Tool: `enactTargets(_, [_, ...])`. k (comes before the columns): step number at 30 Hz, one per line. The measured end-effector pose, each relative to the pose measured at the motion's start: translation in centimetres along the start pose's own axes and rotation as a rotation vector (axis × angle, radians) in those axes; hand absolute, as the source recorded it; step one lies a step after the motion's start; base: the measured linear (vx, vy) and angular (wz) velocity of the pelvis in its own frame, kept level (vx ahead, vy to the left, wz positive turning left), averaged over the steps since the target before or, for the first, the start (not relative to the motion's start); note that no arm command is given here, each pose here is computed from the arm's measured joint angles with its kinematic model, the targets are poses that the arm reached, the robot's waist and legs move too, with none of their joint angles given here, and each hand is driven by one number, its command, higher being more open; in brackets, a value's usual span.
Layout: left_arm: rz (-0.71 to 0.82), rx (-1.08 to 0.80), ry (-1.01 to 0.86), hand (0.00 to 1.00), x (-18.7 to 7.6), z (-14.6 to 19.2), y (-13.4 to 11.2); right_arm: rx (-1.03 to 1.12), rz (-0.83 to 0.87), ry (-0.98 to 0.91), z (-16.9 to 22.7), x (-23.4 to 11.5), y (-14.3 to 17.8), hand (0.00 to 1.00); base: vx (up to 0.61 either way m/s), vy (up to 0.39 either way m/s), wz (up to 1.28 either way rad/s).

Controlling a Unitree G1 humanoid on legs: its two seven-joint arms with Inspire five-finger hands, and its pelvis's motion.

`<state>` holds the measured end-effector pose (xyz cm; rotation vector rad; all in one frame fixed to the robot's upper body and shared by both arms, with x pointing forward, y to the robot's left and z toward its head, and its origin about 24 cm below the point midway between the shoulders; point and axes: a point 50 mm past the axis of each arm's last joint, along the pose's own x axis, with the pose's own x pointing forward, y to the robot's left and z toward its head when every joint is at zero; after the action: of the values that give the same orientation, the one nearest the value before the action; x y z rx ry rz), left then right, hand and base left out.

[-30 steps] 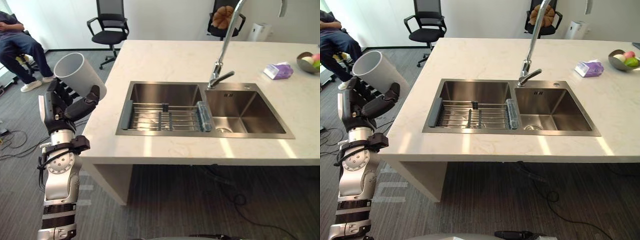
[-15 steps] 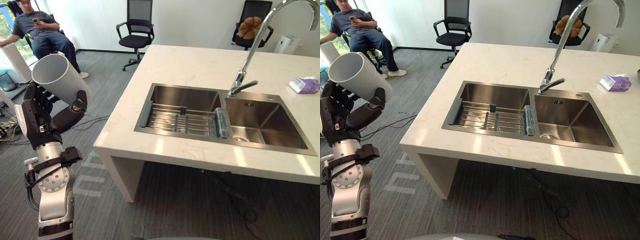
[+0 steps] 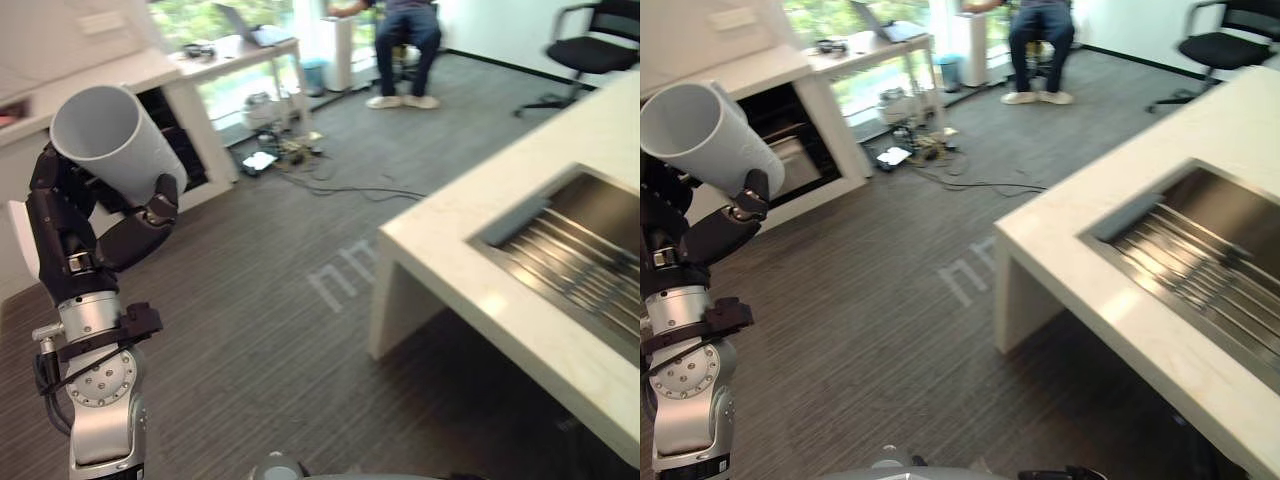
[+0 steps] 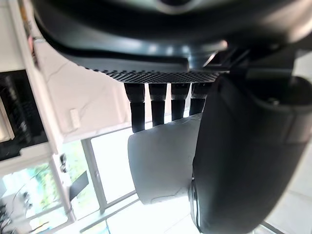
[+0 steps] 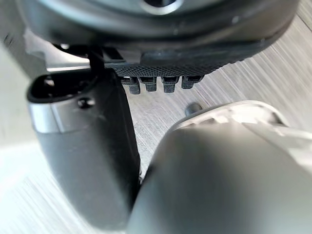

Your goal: Walk over to the sink, pick up the cup, carry it to the dishwasher, place the cup inside the dishwasher, then close the dishwasher door

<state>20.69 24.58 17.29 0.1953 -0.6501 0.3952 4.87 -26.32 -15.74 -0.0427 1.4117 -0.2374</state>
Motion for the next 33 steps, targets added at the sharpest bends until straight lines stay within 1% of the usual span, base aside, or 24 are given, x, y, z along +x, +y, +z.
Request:
enactTargets(1, [0.005,-0.016,-0.015,0.00,0.0,0.2,0.1,0.000,0.009,-0.017,0.5,0.0,0.5,1.00,-0.10,0.270,1.29])
enactTargets(2, [0.018,-0.025,-0.022,0.00,0.0,0.3,0.3,0.006,0.036,-0.045,1.4,0.0,1.7,1.00,-0.10,0.219,1.20])
enactTargets(3, [0.020,-0.031,-0.007,0.00,-0.3,0.1,0.3,0.009,0.040,-0.046,1.5,0.0,2.0,1.00,-0.09,0.159,0.93])
enactTargets(4, [0.012,-0.036,0.005,0.00,-0.6,-0.1,0.1,0.010,0.043,-0.048,1.9,0.0,2.2,1.00,-0.08,0.126,0.62])
enactTargets(5, [-0.030,-0.038,0.016,0.00,-0.9,-0.1,-0.2,0.009,0.046,-0.056,2.6,-0.1,2.7,1.00,-0.06,0.162,0.80])
enactTargets(6, [-0.071,-0.046,0.012,0.00,-1.0,0.1,-0.7,0.006,0.042,-0.060,2.9,-0.1,2.7,1.00,-0.02,0.145,0.83])
enactTargets(8, [-0.102,-0.041,-0.009,0.00,-1.0,0.7,-0.9,0.005,0.031,-0.052,3.1,-0.2,2.4,1.00,0.06,0.174,0.73])
enactTargets(10, [-0.114,-0.046,-0.045,0.00,-0.6,1.3,-1.1,0.018,0.018,-0.040,2.7,-0.2,2.2,1.00,0.14,0.176,1.12])
enactTargets(12, [-0.125,-0.094,-0.080,0.00,0.3,1.5,-2.1,0.082,0.016,-0.069,2.6,-0.3,2.3,1.00,0.19,0.108,1.91])
enactTargets(14, [-0.139,-0.139,-0.049,0.00,0.5,0.5,-3.0,0.154,0.020,-0.075,2.3,-0.3,2.4,1.00,0.18,-0.006,1.81])
enactTargets(18, [-0.087,-0.142,0.073,0.00,-1.3,-1.6,-2.8,0.185,0.045,-0.089,2.5,-0.3,3.2,1.00,0.20,0.037,0.94])
enactTargets(19, [-0.087,-0.133,0.112,0.00,-2.2,-2.0,-2.9,0.179,0.062,-0.095,3.0,-0.3,3.4,1.00,0.17,0.042,0.29])
enactTargets(21, [-0.124,-0.129,0.119,0.00,-2.7,-2.1,-3.7,0.162,0.072,-0.107,3.2,-0.4,3.7,1.00,0.14,0.012,0.39])
enactTargets(23, [-0.206,-0.174,0.095,0.00,-3.3,-1.6,-5.4,0.155,0.098,-0.108,3.2,-0.4,4.7,1.00,0.15,-0.046,0.98])
enactTargets(26, [-0.269,-0.201,0.053,0.00,-3.7,-1.0,-6.5,0.184,0.108,-0.090,2.3,-0.4,5.5,1.00,0.21,-0.110,0.90])
enactTargets(29, [-0.268,-0.196,0.007,0.00,-3.5,-0.4,-6.5,0.200,0.100,-0.091,2.2,-0.5,5.0,1.00,0.18,-0.126,0.50])
enactTargets(33, [-0.204,-0.200,-0.090,0.00,-3.0,1.6,-5.8,0.202,0.115,-0.107,2.7,-0.7,5.4,1.00,0.16,-0.110,-0.07])
